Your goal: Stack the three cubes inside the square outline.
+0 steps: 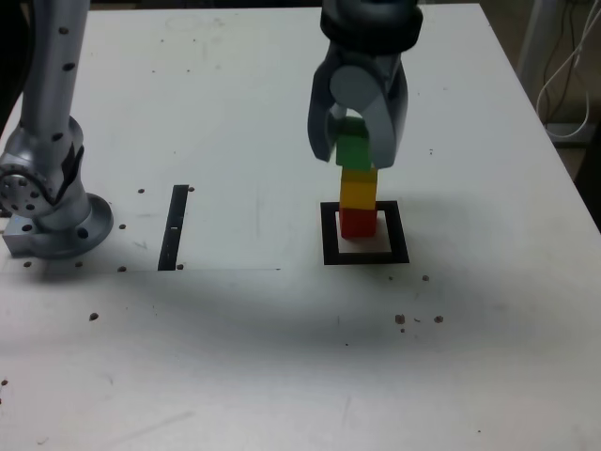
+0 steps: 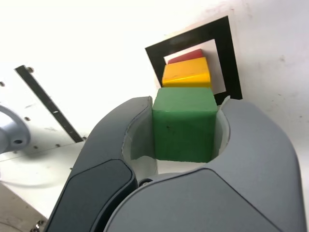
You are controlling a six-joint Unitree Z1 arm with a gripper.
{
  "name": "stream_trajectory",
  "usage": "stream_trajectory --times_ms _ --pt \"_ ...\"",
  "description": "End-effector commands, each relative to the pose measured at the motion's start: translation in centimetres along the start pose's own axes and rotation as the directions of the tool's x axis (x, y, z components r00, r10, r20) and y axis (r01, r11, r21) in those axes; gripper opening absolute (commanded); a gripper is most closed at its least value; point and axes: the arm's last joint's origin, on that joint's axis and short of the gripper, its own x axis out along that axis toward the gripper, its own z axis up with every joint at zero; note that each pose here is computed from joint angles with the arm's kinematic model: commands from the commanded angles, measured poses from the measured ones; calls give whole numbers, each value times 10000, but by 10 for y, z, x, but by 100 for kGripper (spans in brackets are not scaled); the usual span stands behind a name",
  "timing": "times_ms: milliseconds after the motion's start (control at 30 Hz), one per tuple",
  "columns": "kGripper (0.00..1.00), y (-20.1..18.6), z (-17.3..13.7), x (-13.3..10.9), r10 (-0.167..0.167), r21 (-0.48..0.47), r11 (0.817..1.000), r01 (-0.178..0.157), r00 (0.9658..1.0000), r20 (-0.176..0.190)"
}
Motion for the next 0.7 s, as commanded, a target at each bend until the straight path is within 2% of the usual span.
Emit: stream_trajectory --times_ms 0,233,367,433,533,567,667 --pt "16 -1 -1 1 -21 1 10000 21 10000 88" --pt "17 -1 0 7 -19 -33 10000 19 9999 113" --pt "24 -1 0 8 37 -36 10000 -36 10000 68" --pt "34 -1 0 8 47 -34 10000 -47 10000 42" --pt "61 -1 -1 9 41 -24 10000 -41 10000 21" --pt "73 -1 -1 9 37 -14 10000 -37 10000 19" --pt "92 -1 -2 8 39 6 10000 -39 10000 44"
